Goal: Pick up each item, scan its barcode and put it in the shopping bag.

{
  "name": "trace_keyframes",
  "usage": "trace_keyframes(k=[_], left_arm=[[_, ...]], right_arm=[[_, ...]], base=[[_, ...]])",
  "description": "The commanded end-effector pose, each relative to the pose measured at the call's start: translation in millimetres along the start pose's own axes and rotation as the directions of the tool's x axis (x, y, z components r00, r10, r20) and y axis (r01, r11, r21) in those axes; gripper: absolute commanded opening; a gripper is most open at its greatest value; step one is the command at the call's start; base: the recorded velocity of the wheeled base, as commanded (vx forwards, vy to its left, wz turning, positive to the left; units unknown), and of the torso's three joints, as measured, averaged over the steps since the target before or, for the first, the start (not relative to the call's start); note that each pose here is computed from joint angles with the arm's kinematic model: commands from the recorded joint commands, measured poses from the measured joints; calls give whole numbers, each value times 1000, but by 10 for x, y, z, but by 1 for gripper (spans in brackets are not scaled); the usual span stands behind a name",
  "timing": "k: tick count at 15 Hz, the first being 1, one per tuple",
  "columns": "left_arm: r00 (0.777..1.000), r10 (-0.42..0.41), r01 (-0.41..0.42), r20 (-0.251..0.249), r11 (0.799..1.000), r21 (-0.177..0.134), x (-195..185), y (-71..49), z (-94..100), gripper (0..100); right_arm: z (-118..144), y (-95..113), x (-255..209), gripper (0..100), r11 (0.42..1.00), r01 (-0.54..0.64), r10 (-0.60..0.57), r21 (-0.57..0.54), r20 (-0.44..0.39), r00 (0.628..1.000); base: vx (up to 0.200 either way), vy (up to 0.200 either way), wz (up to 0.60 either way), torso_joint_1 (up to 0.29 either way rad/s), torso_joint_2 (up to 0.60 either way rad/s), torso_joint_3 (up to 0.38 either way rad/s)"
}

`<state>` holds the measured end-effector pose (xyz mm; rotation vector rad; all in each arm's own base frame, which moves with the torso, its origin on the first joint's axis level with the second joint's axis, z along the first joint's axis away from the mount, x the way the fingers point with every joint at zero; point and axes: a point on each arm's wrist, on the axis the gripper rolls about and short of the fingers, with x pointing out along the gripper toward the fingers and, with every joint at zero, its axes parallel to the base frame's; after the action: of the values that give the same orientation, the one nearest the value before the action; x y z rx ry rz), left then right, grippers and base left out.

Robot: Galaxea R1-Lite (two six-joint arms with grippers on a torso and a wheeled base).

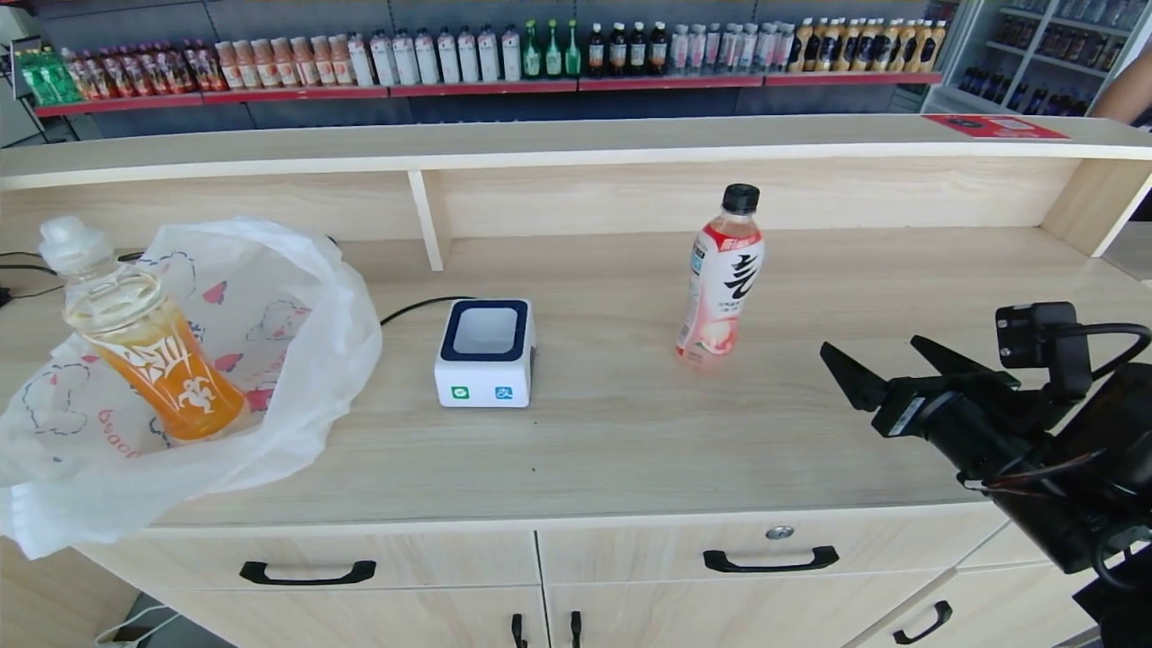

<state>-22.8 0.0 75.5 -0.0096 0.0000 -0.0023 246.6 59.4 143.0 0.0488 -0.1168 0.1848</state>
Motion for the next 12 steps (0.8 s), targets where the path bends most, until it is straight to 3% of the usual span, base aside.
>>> trace_keyframes(k=[1,4,12], left_arm=[[1000,-1,1,0,1000,0,0,0,0,100],[1000,-1,1,0,1000,-1,0,0,0,100],[1000,-1,1,0,1000,-1,0,0,0,100]], right_arm=[[-19,17,-2,100,1000,-8,8,0,-8,1000],[-16,56,-7,100,1000,-24,24,2,-7,1000],[-57,543,253,100,982,-188,187,32,28,982]], base=[[0,0,0,0,0,0],[67,0,0,2,2,1],[0,0,0,0,0,0]])
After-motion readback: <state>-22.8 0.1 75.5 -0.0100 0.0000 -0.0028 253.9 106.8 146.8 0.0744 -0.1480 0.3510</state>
